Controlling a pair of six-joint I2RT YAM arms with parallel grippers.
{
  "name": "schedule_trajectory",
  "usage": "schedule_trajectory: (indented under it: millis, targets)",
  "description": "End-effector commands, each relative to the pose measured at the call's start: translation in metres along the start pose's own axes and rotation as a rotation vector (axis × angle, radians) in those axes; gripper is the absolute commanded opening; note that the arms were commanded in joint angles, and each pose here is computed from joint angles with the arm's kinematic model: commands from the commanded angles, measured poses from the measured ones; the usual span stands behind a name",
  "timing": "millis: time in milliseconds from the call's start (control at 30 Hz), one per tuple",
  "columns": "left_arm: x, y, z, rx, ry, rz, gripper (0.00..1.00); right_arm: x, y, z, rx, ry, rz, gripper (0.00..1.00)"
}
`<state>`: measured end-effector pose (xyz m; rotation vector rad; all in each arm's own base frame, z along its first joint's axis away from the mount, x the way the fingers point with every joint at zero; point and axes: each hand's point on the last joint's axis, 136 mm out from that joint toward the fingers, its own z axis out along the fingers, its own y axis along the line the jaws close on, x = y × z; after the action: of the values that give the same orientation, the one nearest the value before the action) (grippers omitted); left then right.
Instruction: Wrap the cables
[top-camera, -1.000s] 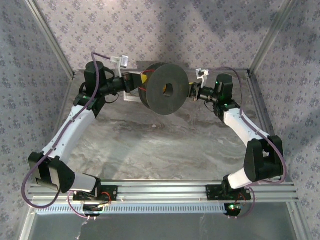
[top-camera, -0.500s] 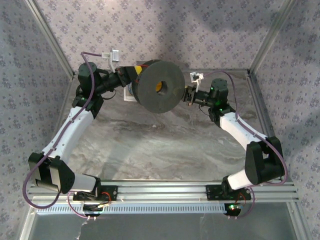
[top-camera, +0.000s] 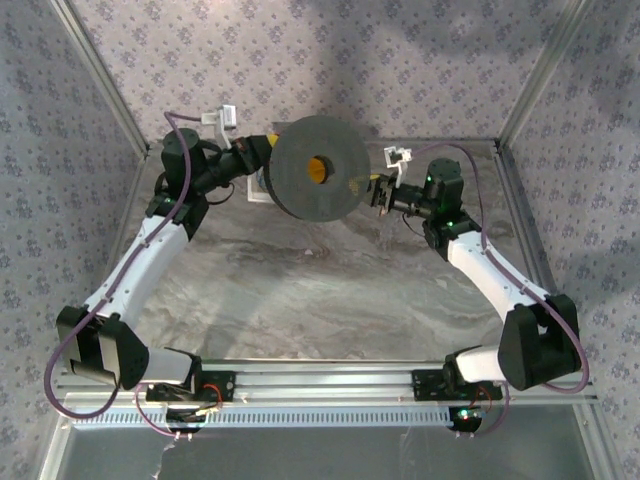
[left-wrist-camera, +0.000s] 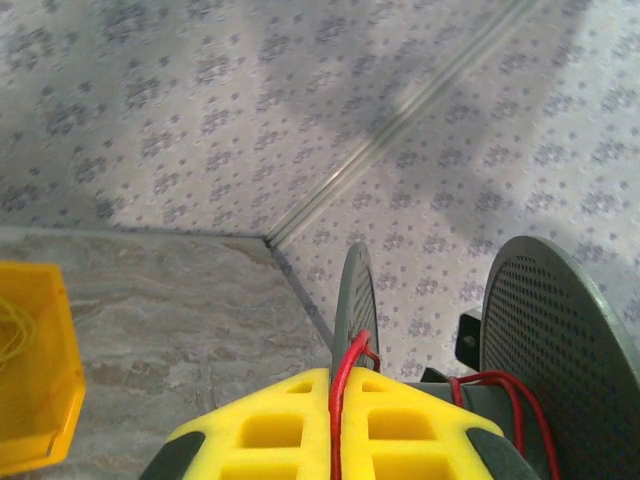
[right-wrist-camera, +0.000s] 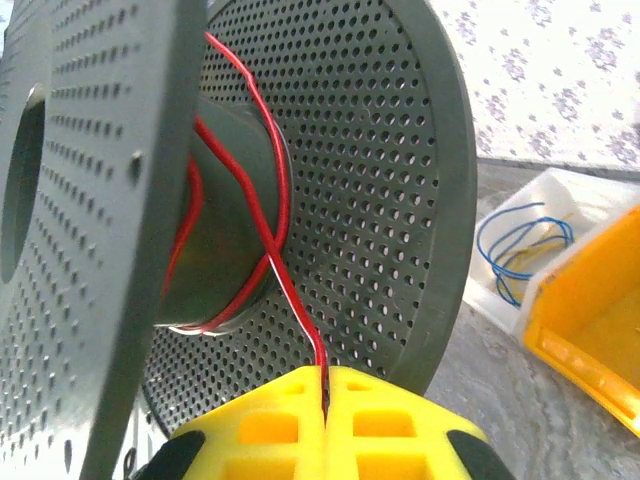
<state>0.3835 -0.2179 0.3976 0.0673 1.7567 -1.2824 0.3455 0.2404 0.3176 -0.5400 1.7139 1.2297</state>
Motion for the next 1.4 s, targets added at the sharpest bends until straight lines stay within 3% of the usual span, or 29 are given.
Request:
schedule_trajectory:
  millis: [0, 800, 1367]
  targets:
    - [-0.030, 0.001, -0.003, -0.029, -0.165, -0.066, 0.00, 0.010, 0.013, 0.006, -0.012, 0.026, -0.024, 0.00]
    - [0.002, 0.048, 0.012, -0.221, -0.239, -0.254, 0.00, 0.008, 0.057, 0.045, -0.133, -0.122, -0.071, 0.00]
    - [0.041, 0.020, 0.041, -0.213, -0.150, -0.175, 0.00, 0.012, 0.081, 0.082, -0.176, -0.134, -0.103, 0.00]
